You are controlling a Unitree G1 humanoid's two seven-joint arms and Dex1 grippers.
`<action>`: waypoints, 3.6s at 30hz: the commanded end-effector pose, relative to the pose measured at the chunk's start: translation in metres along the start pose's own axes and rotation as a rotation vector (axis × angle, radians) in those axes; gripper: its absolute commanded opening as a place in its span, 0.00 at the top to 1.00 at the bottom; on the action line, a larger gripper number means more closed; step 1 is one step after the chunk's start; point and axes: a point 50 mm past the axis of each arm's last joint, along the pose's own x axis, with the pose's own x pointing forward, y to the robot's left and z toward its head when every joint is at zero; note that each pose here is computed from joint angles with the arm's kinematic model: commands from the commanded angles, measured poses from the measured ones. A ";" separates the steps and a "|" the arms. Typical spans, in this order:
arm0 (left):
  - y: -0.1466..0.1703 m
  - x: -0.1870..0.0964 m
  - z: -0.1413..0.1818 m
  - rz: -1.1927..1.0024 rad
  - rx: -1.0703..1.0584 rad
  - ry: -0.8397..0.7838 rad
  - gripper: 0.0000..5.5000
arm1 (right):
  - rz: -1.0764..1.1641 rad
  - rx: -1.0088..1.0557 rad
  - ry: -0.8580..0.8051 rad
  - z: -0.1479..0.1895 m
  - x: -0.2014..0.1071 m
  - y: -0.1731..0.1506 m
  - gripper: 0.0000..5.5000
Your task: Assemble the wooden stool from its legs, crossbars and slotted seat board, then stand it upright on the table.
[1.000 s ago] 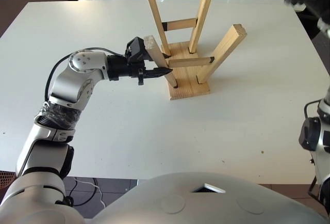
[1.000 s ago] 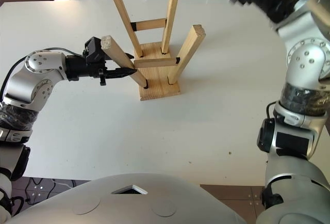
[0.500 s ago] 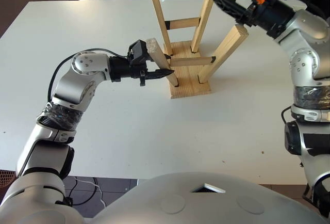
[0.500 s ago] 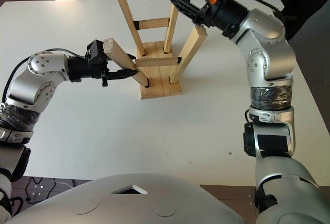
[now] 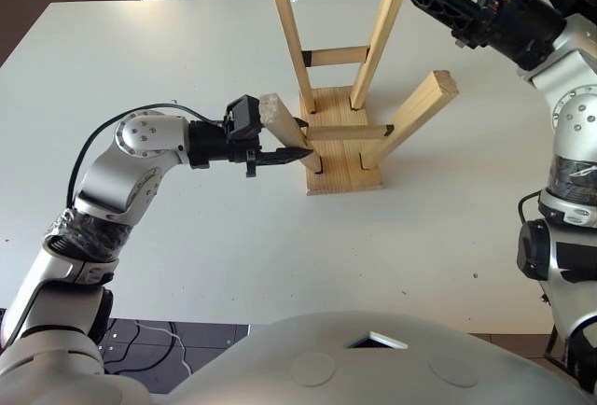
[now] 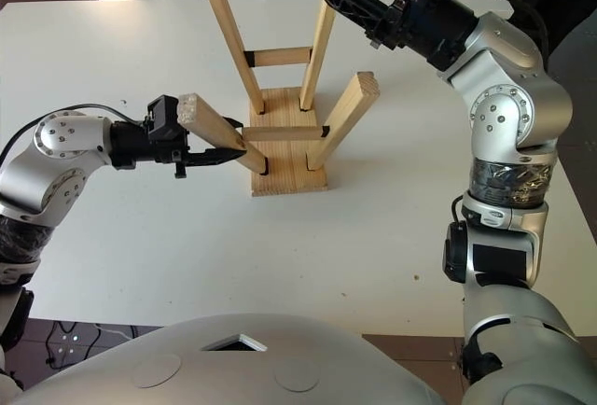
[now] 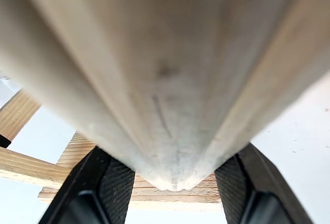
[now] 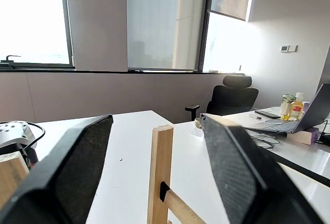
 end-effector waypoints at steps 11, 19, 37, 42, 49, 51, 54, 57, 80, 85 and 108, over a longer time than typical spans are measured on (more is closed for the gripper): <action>-0.022 -0.011 -0.066 -0.011 -0.302 0.328 0.63 | 0.181 -0.155 0.247 -0.051 0.011 0.024 0.43; -0.019 -0.006 -0.067 -0.045 -0.283 0.349 0.63 | 0.388 -0.281 0.339 -0.058 0.063 0.014 0.43; -0.018 0.003 -0.066 -0.077 -0.260 0.339 0.63 | 0.675 -0.195 0.408 -0.103 0.073 0.045 0.43; -0.016 0.002 -0.068 -0.057 -0.261 0.350 0.63 | 0.684 -0.187 0.411 -0.102 0.064 0.049 0.43; -0.014 0.004 -0.067 -0.047 -0.252 0.350 0.63 | 0.568 -0.269 0.431 -0.099 0.068 0.033 0.43; -0.012 0.005 -0.065 -0.044 -0.235 0.354 0.63 | 0.586 -0.264 0.441 -0.101 0.068 0.034 0.43; -0.008 0.005 -0.063 -0.026 -0.204 0.368 0.63 | 0.692 -0.235 0.469 -0.104 0.064 0.047 0.43; -0.004 0.005 -0.061 -0.005 -0.192 0.372 0.63 | 0.785 -0.206 0.505 -0.106 0.058 0.057 0.43; -0.012 0.011 -0.071 -0.001 -0.186 0.414 0.63 | 0.191 -0.378 0.094 -0.006 0.061 -0.001 0.43; -0.009 0.009 -0.065 0.022 -0.174 0.400 0.63 | -0.094 -0.458 -0.137 0.037 0.048 -0.009 0.43; -0.004 0.001 -0.066 0.098 -0.160 0.451 0.63 | -0.447 -0.016 -0.099 -0.046 0.023 0.129 0.78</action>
